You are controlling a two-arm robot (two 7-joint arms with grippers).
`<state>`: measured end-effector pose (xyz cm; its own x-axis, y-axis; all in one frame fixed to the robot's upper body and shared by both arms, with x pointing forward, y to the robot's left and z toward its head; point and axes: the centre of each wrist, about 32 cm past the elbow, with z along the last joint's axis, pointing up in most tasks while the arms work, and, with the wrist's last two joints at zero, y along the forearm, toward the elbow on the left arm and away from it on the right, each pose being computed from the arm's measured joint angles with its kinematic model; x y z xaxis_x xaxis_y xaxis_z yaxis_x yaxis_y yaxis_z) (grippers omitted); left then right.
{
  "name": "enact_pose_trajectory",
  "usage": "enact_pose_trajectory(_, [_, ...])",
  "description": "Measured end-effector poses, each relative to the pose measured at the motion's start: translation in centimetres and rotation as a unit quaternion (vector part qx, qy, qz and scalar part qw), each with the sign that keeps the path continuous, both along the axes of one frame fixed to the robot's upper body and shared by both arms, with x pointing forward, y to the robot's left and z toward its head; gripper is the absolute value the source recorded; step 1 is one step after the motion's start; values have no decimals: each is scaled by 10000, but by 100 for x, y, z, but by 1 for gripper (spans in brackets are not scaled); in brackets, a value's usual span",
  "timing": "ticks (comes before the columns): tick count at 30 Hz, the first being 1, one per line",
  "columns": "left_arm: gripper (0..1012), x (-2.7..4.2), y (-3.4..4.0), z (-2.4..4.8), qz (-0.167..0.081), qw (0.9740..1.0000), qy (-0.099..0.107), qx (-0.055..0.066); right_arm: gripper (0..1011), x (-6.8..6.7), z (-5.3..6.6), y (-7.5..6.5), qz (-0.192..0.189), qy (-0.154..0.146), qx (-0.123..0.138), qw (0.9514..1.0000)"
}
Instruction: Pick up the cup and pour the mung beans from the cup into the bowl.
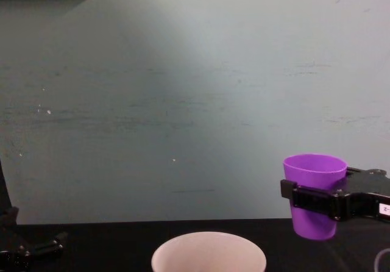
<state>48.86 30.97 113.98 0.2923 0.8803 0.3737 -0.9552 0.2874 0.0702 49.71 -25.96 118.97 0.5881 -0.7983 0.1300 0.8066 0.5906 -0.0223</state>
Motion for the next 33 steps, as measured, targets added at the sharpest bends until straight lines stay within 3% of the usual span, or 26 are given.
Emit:
enact_pose_trajectory(4, [1000,0,0,0,0,10000,0,0,730,-7,44,45,29,-133,-309,9994])
enact_pose_trajectory(6, [1000,0,0,0,0,10000,0,0,731,-12,85,91,31,-273,-664,9974])
enact_pose_trajectory(7, [1000,0,0,0,0,10000,0,0,730,-12,85,91,31,-273,-664,9974])
enact_pose_trajectory(13, [1000,0,0,0,0,10000,0,0,730,-28,166,220,65,-559,-1501,9871])
enact_pose_trajectory(15, [1000,0,0,0,0,10000,0,0,730,-35,197,297,61,-740,-1997,9770])
enact_pose_trajectory(16, [1000,0,0,0,0,10000,0,0,730,-35,197,297,61,-740,-1997,9770])
enact_pose_trajectory(22, [1000,0,0,0,0,10000,0,0,730,-9,252,418,67,-1130,-2656,9574])
enact_pose_trajectory(23, [1000,0,0,0,0,10000,0,0,730,-9,252,418,67,-1130,-2656,9574])
enact_pose_trajectory(26, [1000,0,0,0,0,10000,0,0,730,29,325,504,136,-1318,-3088,9418])
enact_pose_trajectory(29, [1000,0,0,0,0,10000,0,0,730,56,382,555,204,-1389,-3322,9327])
enact_pose_trajectory(30, [1000,0,0,0,0,10000,0,0,730,75,419,591,264,-1412,-3487,9261])
enact_pose_trajectory(32, [1000,0,0,0,0,10000,0,0,730,103,466,632,334,-1428,-3672,9185])
enact_pose_trajectory(33, [1000,0,0,0,0,10000,0,0,730,130,505,667,395,-1426,-3855,9108])
